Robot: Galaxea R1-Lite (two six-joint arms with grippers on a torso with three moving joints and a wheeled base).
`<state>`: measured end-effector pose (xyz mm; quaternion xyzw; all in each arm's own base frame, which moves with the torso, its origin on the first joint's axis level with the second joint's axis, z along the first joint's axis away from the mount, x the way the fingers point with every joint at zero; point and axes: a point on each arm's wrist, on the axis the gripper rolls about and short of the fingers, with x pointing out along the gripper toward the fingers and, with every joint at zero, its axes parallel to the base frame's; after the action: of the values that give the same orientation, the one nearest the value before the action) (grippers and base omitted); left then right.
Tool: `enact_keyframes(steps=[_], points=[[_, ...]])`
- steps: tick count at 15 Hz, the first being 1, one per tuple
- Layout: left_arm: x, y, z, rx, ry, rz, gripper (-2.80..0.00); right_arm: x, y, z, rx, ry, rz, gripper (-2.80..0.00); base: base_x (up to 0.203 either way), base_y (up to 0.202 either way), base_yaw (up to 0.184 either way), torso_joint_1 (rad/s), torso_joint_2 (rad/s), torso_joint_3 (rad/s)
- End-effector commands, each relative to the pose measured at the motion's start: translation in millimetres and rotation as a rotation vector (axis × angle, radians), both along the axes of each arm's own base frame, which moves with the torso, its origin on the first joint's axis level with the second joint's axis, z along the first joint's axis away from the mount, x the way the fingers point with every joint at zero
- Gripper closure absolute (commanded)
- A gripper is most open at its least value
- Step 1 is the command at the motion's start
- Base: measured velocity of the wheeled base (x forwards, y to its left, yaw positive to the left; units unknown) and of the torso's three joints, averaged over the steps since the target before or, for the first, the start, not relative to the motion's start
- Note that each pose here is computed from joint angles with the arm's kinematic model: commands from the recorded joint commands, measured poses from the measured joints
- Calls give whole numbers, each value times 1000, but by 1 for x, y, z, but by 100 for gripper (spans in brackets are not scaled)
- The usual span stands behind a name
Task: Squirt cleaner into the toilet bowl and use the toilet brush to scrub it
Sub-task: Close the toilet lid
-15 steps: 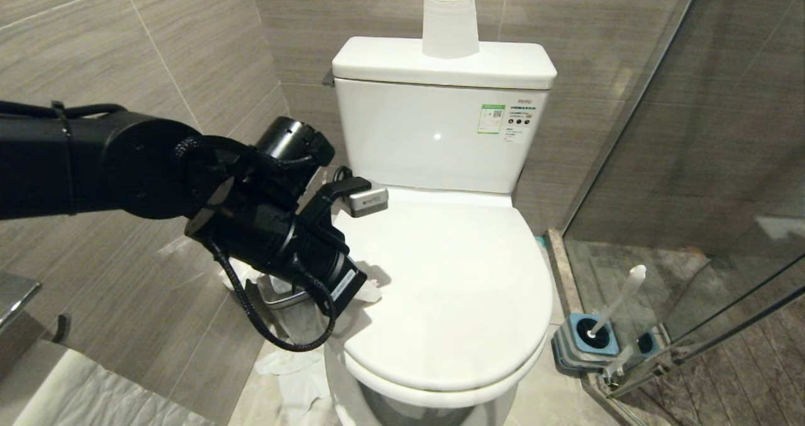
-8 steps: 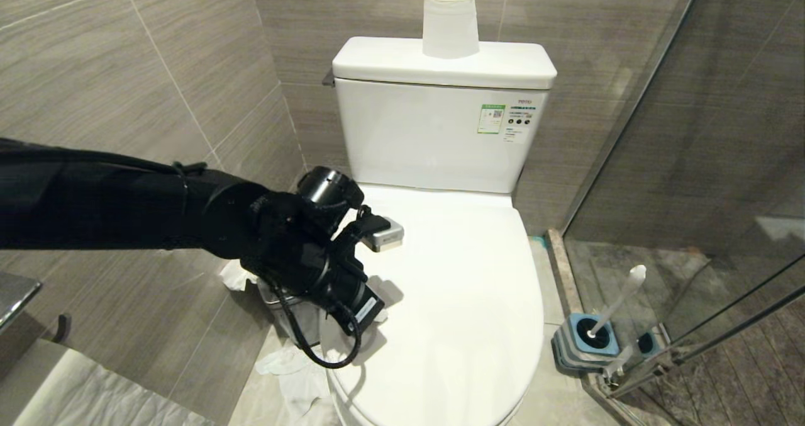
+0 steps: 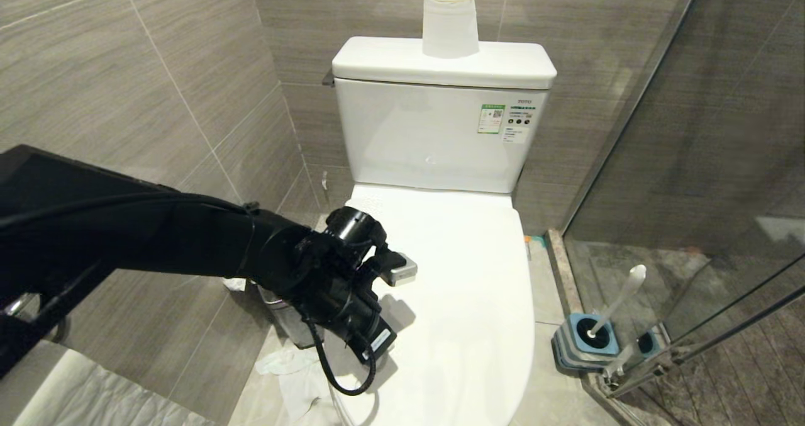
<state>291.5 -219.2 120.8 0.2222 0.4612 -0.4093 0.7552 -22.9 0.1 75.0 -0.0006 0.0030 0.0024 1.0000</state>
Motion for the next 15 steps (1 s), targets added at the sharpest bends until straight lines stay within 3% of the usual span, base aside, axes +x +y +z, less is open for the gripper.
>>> enact_keyframes(steps=[1, 6, 10, 15], points=[[-2, 0, -11, 24, 32, -4, 0, 0, 0, 0, 0, 0, 0, 0, 0, 0, 0, 0, 0, 0], [-7, -6, -24, 46, 64, -24, 0, 0, 0, 0, 0, 0, 1, 0, 0, 0, 0, 0, 0, 0], [-9, -7, -30, 30, 43, -30, 0, 0, 0, 0, 0, 0, 1, 0, 0, 0, 0, 0, 0, 0], [-15, -5, -21, 8, 16, -35, 0, 0, 0, 0, 0, 0, 1, 0, 0, 0, 0, 0, 0, 0]])
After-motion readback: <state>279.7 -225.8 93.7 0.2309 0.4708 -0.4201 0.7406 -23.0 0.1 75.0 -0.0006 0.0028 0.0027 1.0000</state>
